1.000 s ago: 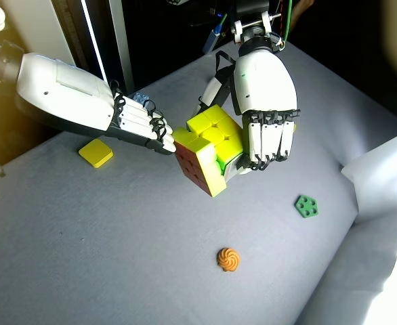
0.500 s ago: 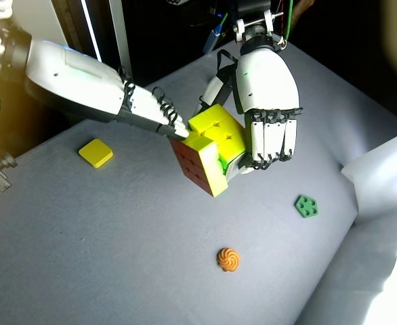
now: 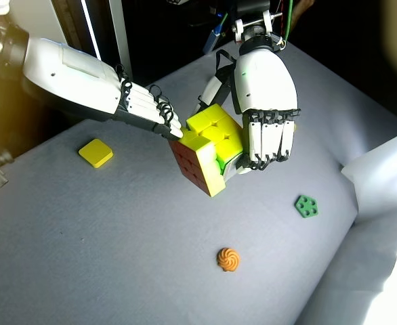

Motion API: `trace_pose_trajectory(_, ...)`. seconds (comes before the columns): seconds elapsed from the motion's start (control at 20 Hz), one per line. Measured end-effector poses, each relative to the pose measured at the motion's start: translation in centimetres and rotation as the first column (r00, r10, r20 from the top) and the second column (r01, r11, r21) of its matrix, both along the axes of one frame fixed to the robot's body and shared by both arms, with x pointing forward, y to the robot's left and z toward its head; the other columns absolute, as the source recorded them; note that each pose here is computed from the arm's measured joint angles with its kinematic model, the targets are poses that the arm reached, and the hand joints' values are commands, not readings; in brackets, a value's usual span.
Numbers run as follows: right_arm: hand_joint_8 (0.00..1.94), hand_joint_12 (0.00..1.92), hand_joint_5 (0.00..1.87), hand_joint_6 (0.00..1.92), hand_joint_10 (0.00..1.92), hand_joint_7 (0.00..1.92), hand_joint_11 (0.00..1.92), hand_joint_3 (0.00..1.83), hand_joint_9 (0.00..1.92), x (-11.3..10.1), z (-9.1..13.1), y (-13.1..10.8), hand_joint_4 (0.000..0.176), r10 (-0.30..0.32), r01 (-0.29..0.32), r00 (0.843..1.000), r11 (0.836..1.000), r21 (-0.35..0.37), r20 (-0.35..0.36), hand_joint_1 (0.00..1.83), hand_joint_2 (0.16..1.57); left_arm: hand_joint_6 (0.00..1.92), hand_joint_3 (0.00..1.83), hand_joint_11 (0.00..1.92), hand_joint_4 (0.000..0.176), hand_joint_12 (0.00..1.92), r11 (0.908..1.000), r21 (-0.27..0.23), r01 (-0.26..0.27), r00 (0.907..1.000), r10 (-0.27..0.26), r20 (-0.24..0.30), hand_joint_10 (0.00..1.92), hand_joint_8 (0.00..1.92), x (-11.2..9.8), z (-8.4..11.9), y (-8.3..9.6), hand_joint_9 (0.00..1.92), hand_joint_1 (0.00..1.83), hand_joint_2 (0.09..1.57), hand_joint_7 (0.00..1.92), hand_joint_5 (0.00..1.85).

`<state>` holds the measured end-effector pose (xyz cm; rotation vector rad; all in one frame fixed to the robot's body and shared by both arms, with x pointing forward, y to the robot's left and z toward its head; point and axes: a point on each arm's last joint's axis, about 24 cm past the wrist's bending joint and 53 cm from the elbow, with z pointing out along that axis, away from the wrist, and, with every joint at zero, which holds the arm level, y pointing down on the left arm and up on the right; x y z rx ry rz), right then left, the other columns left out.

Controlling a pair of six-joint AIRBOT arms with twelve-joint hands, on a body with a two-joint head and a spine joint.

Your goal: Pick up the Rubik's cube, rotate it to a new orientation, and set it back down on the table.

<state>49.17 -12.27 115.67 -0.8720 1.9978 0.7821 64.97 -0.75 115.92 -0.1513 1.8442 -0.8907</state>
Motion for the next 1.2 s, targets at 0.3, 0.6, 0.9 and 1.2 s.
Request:
trace_pose_trajectory(0.3, 0.0, 0.09, 0.0, 0.0, 0.0, 0.0, 0.0, 0.0, 0.0, -0.4, -0.7, 0.0, 0.0, 0.004, -0.004, 1.0, 1.0, -0.009, -0.024, 0.17, 0.66, 1.44, 0.0, 0.36, 0.0, 1.92, 1.0, 0.001, 0.0, 1.0, 0.0, 0.001, 1.79, 1.86, 0.0, 0.0, 0.0, 0.43, 1.09, 1.37, 0.52, 0.61)
trace_pose_trajectory(0.6, 0.0, 0.01, 0.0, 0.0, 0.0, 0.0, 0.01, 0.0, 0.0, -0.2, -1.1, 0.3, 0.0, -0.002, 0.001, 1.0, 1.0, -0.017, -0.023, 0.2, 0.65, 1.45, 0.0, 0.37, 0.0, 1.91, 1.0, 0.005, -0.006, 1.0, 0.006, 0.006, 1.72, 1.82, 0.1, 0.1, 0.1, 0.47, 1.09, 1.36, 0.54, 0.61)
trace_pose_trajectory(0.9, 0.0, 0.02, 0.0, 0.0, 0.0, 0.0, 0.03, 0.0, 0.0, -0.1, -2.0, 0.6, 0.0, -0.019, 0.018, 0.999, 1.0, -0.017, -0.051, 0.22, 0.63, 1.43, 0.0, 0.4, 0.0, 1.88, 0.9998, 0.019, -0.005, 0.9999, 0.005, 0.015, 1.69, 1.82, 0.2, 0.1, 0.2, 0.49, 1.1, 1.35, 0.57, 0.6)
trace_pose_trajectory(1.2, 0.0, 0.03, 0.0, 0.0, 0.0, 0.0, 0.02, 0.0, 0.0, -0.3, -2.6, 0.9, 0.0, -0.021, 0.019, 0.997, 1.0, -0.021, -0.07, 0.29, 0.66, 1.4, 0.0, 0.39, 0.0, 1.84, 1.0, 0.008, -0.001, 1.0, 0.001, 0.006, 1.66, 1.82, 0.1, 0.0, 0.1, 0.46, 1.11, 1.35, 0.56, 0.62)
